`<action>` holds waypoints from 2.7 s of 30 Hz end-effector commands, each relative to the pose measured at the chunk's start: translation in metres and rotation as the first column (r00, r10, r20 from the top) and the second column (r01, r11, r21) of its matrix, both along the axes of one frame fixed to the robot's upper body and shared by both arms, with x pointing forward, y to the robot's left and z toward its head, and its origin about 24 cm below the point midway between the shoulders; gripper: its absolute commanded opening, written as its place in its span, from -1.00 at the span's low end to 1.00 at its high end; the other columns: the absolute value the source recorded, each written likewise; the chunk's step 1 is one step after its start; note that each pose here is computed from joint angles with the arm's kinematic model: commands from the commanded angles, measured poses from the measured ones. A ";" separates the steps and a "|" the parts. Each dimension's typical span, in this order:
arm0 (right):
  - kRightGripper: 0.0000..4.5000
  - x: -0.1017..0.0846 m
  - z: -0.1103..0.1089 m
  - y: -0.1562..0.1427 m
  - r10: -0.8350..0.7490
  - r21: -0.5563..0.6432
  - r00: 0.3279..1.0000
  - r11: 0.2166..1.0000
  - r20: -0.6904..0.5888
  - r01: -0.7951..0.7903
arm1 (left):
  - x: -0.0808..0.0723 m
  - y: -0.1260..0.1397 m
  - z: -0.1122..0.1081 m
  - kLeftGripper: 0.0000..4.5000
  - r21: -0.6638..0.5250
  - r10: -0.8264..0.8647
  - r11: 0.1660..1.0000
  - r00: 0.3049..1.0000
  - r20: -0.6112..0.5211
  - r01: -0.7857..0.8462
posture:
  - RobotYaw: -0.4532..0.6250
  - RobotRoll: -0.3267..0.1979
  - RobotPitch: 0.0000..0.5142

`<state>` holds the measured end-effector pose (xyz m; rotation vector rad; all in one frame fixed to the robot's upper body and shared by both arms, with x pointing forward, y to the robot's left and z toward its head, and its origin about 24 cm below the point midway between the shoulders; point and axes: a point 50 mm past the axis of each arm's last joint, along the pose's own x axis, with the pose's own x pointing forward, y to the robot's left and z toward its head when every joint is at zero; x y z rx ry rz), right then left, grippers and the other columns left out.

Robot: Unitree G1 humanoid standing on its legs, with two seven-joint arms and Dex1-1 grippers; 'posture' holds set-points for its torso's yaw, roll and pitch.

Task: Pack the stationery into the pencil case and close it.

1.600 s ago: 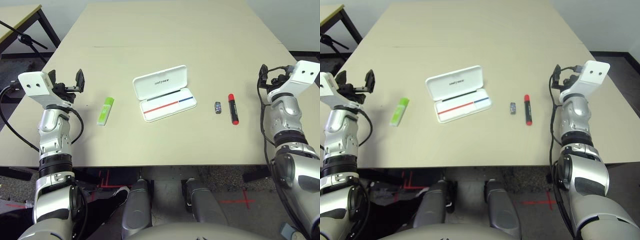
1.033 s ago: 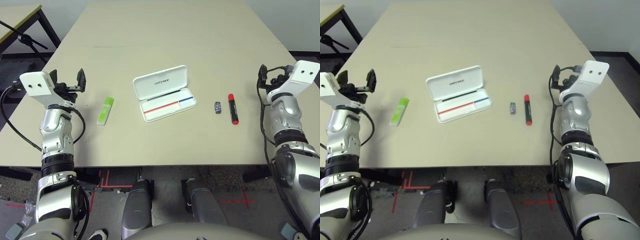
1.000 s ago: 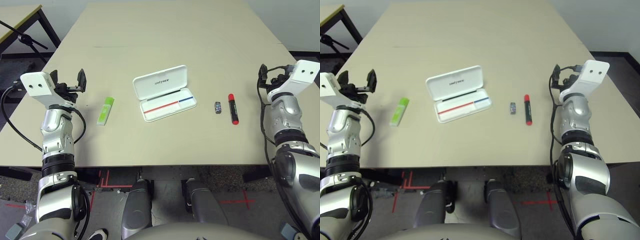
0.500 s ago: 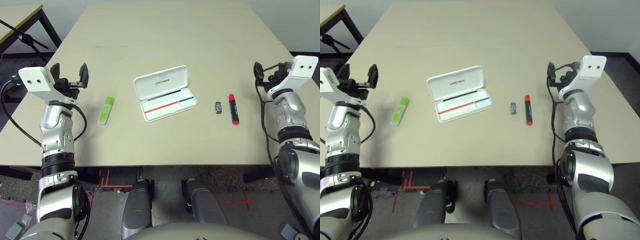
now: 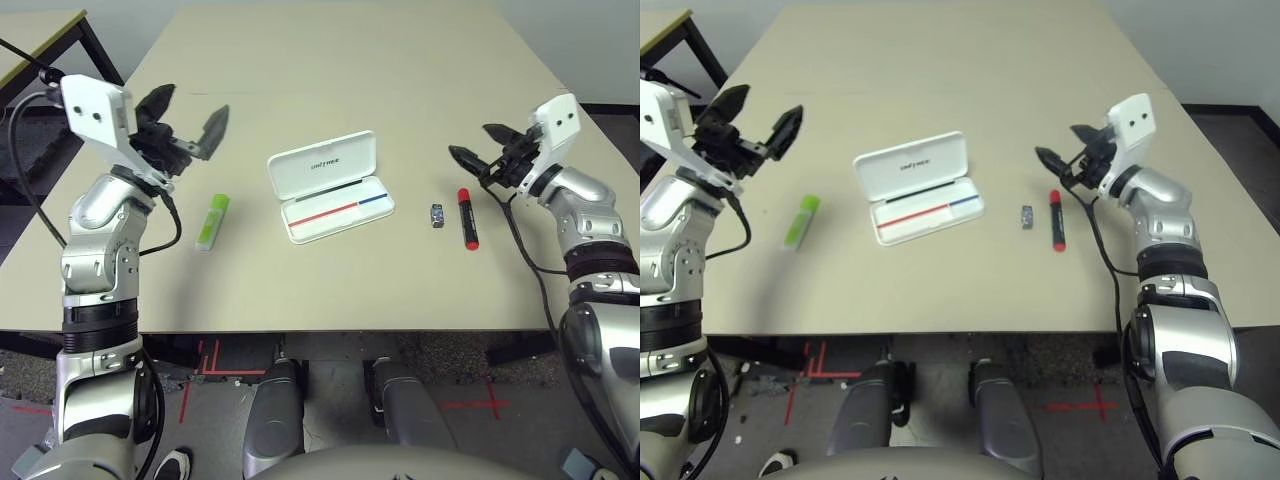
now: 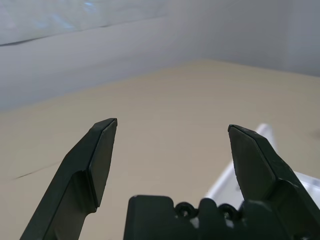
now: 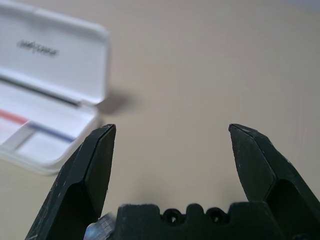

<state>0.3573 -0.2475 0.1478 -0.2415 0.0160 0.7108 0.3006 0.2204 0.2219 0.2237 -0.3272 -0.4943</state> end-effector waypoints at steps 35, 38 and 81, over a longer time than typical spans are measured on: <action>1.00 -0.031 -0.009 0.031 0.275 -0.037 0.949 0.958 -0.152 -0.284 | -0.005 -0.095 -0.096 0.99 0.350 -0.264 0.794 0.801 -0.538 0.496 | -0.23 0.25 -0.50; 1.00 -0.032 -0.009 0.032 0.276 -0.038 0.949 0.958 -0.153 -0.285 | -0.003 -0.094 -0.101 0.99 0.361 -0.246 0.787 0.791 -0.559 0.500 | -0.24 0.25 -0.50; 1.00 -0.047 -0.012 0.036 0.356 -0.015 0.907 0.929 -0.226 -0.369 | -0.011 -0.084 -0.103 -0.98 0.418 -0.248 0.660 0.707 -0.662 0.624 | -0.26 0.25 -0.47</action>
